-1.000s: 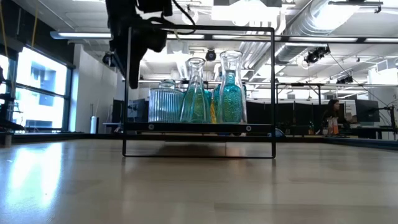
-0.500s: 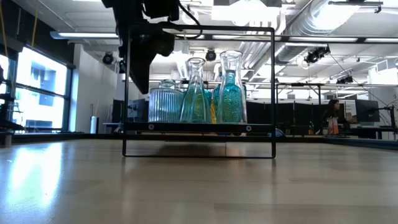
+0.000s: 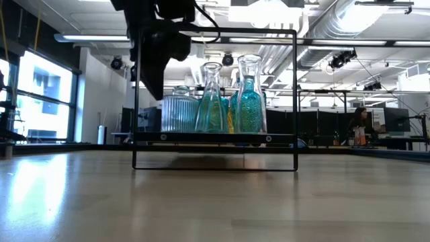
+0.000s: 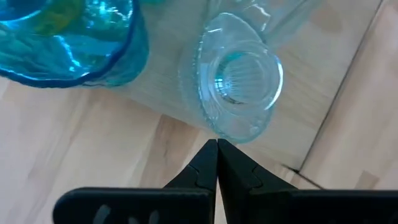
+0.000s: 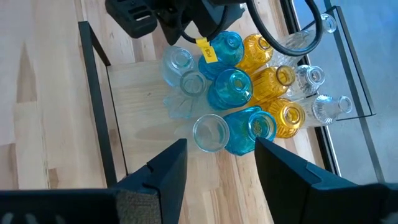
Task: Sort vases onto shelf
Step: Put the transparent flower vase on the shelf aligned with the other transparent flower vase
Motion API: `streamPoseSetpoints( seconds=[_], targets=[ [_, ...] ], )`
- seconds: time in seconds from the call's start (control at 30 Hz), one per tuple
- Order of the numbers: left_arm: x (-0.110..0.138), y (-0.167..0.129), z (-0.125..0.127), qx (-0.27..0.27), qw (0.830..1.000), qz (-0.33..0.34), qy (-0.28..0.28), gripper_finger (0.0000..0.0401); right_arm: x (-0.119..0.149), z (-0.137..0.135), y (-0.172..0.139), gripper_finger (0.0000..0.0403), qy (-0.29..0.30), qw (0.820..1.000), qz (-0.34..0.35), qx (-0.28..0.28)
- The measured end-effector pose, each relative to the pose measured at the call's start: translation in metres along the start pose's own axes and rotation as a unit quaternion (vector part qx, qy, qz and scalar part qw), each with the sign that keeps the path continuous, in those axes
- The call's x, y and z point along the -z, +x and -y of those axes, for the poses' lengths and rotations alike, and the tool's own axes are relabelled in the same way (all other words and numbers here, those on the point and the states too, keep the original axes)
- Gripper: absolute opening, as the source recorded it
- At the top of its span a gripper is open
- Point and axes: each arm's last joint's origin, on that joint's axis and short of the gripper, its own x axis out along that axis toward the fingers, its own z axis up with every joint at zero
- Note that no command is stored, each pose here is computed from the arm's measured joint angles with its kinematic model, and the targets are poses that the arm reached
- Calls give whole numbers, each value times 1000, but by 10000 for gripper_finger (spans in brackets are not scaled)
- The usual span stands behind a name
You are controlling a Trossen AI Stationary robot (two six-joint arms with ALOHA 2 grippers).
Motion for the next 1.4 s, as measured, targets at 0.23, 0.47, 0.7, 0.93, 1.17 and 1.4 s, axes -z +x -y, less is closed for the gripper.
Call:
streamPoseSetpoints(
  seconds=[0.23, 0.47, 0.7, 0.93, 1.17, 1.4],
  targets=[
    [-2, 0, 5, 26, 1000, 11, -5, 0, 0, 0, 0, 170, 0, 1000, 0, 0],
    [-1, 0, 7, 39, 999, 5, -14, 0, 0, 0, 0, 170, 0, 1000, 0, 0],
    [-4, 0, 14, 59, 998, 25, -14, 0, 0, 0, 0, 170, 0, 1000, 0, 0],
    [-3, 0, 16, 59, 998, 22, -16, 0, 0, 0, 0, 170, 0, 1000, 0, 0],
    [1, 1, 16, 52, 999, 3, -11, 0, 0, 0, 0, 170, 0, 1000, 0, 0],
    [0, 1, 13, 14, 1000, 18, 6, 0, 0, 0, 0, 170, 4, 1000, 0, 0]
  ],
)
